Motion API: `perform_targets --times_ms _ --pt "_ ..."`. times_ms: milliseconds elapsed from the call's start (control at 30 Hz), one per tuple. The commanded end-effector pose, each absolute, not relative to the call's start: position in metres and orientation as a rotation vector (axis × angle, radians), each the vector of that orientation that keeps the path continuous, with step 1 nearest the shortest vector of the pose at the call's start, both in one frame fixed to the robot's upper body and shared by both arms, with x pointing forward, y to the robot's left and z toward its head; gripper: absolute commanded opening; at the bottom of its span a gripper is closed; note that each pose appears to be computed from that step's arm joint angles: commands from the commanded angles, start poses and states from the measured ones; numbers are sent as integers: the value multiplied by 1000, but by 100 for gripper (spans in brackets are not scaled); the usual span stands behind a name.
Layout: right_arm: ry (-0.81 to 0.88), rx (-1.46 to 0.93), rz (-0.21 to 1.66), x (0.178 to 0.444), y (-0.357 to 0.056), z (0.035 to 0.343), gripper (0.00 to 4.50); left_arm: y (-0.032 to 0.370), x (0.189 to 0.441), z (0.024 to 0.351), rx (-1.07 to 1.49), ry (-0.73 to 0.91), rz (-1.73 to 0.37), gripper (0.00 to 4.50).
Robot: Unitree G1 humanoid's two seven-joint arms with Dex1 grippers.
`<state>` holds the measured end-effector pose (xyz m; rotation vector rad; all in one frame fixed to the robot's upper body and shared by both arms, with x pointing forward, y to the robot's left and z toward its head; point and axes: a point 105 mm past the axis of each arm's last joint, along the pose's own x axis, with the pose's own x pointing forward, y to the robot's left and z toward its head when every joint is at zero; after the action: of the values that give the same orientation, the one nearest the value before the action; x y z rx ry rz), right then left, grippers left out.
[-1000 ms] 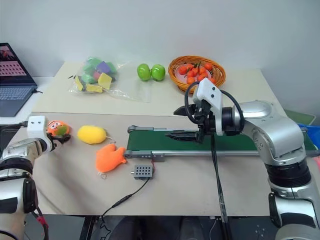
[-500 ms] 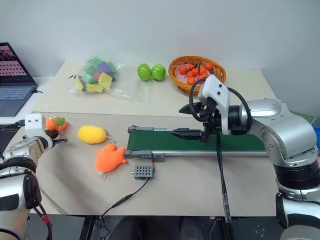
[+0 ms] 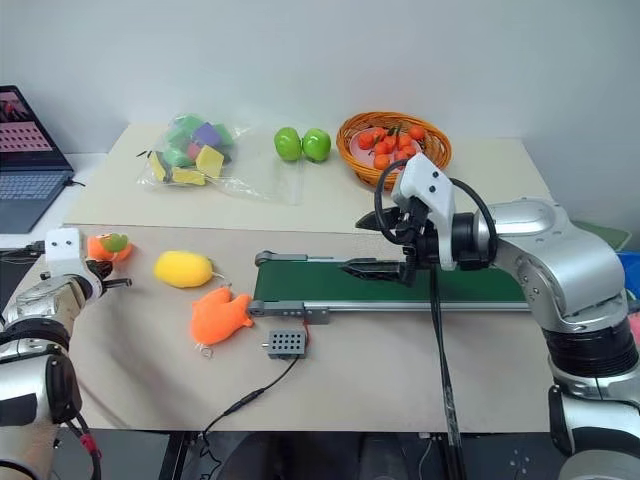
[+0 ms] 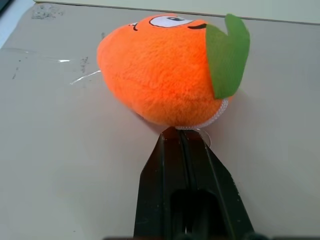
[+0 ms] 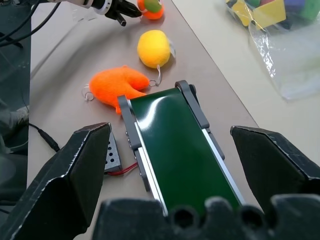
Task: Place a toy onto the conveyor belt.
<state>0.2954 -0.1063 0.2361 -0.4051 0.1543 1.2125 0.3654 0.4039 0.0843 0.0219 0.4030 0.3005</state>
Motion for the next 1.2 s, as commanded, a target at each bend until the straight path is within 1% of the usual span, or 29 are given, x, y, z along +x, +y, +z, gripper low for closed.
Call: perform_targets --times_ms 33,200,267,367,433,667,900,967,1000,1100,1167,1200 --pt "89 -445 1211 296 -106 249 450 413 346 84 12 384 362 4" --pt "92 -450 1221 298 -106 247 450 397 310 59 -23 429 423 4" --pt "93 -448 1233 298 -104 246 450 391 297 57 -37 428 452 4" --pt "93 -447 1243 299 -102 245 450 386 287 60 -38 420 481 4" --pt "92 -445 1248 300 -101 244 450 385 284 64 -26 407 498 4" --pt "89 -445 1258 301 -98 241 450 389 289 98 31 309 535 4" --pt "89 -449 1258 302 -98 238 450 370 292 105 27 261 529 4" --pt "88 -450 1259 303 -98 238 450 365 295 105 6 252 516 56" --pt "87 -452 1259 303 -98 238 450 363 295 105 2 251 513 71" --pt "87 -457 1256 304 -98 239 450 360 296 104 -8 253 512 196" --pt "87 -460 1255 304 -99 239 450 360 296 103 -18 259 514 268" --pt "88 -461 1254 304 -99 239 450 359 296 102 -24 262 517 293"
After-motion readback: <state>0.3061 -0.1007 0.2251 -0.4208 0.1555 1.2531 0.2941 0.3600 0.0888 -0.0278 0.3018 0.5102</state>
